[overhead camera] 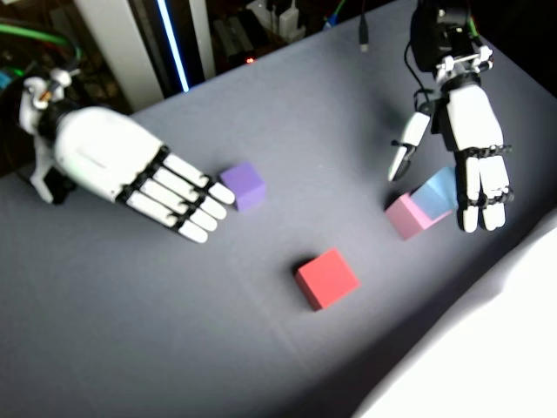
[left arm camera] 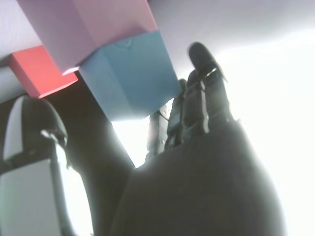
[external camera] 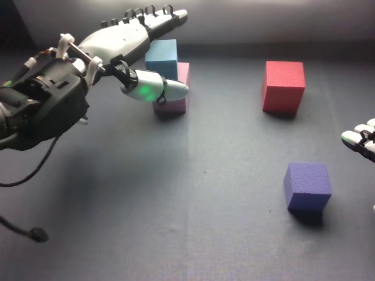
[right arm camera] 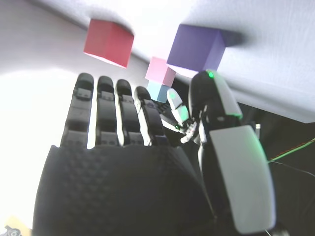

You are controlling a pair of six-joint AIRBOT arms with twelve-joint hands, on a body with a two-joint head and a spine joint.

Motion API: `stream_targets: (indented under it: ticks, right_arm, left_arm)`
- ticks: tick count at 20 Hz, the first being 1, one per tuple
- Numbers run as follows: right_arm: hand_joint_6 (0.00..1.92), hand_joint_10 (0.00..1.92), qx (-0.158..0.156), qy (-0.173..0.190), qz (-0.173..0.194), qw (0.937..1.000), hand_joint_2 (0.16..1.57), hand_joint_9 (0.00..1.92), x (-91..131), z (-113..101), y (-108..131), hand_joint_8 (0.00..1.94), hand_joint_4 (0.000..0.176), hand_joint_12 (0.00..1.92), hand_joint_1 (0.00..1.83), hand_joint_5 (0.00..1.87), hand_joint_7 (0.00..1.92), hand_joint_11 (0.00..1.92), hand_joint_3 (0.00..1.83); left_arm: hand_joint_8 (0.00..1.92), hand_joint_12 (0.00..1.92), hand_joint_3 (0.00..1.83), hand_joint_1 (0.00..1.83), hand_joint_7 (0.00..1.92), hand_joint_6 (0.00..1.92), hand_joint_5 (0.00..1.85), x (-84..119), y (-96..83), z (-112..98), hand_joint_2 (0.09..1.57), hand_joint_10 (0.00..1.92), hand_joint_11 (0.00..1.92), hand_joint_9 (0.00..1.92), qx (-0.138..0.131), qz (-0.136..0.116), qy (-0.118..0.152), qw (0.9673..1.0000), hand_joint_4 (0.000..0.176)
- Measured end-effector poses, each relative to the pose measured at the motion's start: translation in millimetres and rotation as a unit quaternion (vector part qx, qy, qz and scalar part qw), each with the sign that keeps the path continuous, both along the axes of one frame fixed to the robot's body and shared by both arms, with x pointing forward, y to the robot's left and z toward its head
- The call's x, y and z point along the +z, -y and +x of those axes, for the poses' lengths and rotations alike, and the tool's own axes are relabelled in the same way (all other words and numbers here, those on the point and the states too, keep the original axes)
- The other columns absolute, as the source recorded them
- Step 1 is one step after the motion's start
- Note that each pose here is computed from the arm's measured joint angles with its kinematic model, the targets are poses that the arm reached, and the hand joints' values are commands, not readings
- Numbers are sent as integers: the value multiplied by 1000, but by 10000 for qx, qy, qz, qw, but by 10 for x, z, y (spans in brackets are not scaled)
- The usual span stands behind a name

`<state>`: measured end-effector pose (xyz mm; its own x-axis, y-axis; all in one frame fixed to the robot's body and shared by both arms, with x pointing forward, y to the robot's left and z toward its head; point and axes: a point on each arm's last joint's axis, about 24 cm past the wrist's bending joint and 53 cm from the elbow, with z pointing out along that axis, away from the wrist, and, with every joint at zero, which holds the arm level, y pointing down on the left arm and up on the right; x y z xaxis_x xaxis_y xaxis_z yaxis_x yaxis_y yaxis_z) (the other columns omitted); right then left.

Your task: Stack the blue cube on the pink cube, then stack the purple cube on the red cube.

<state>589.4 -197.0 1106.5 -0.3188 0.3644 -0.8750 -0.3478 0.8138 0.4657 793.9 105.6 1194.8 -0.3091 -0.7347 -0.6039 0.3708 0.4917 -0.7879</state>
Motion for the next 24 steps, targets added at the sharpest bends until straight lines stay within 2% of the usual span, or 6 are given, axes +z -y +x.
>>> stream_targets:
  ticks: [6, 8, 11, 21, 23, 24]
  right_arm:
    - [0, 0, 241, 69, 380, 9990, 1302, 0, 145, -55, -102, 0, 0, 0, 527, 0, 0, 0, 0]
    - [0, 0, 299, 108, 569, 9979, 1250, 0, 217, -60, -115, 0, 47, 0, 573, 0, 0, 0, 0]
    - [0, 0, 372, 107, 731, 9966, 1190, 0, 232, -41, -130, 0, 0, 0, 617, 0, 0, 0, 0]
    - [0, 0, 422, -391, 1296, 9899, 1106, 0, -78, 274, -422, 0, 0, 0, 812, 0, 0, 0, 0]
    - [0, 13, 395, -543, 1311, 9891, 1076, 34, -180, 326, -445, 0, 0, 644, 806, 0, 0, 0, 0]
    - [3, 84, 338, -646, 1330, 9884, 1093, 139, -242, 364, -441, 32, 0, 1416, 803, 8, 94, 0, 0]
  left_arm:
    - [0, 0, 6, 432, 0, 0, 0, 304, -215, -432, 986, 0, 0, 0, -134, 63, 774, 9969, 176]
    - [0, 0, 39, 350, 0, 0, 0, 280, -335, -590, 1078, 0, 0, 0, -168, 131, 871, 9960, 167]
    - [0, 0, 34, 344, 0, 0, 0, 206, -469, -815, 1189, 0, 0, 0, -216, 195, 942, 9951, 176]
    - [0, 0, 4, 482, 0, 0, 0, -286, -727, -1212, 1278, 0, 0, 0, -156, 230, 495, 9984, 173]
    - [0, 0, 1, 486, 0, 0, 0, -258, -716, -1237, 1273, 0, 0, 0, -178, 185, 560, 9981, 147]
    - [0, 0, 1, 494, 0, 0, 0, -252, -706, -1254, 1273, 0, 0, 0, -195, 164, 579, 9980, 119]
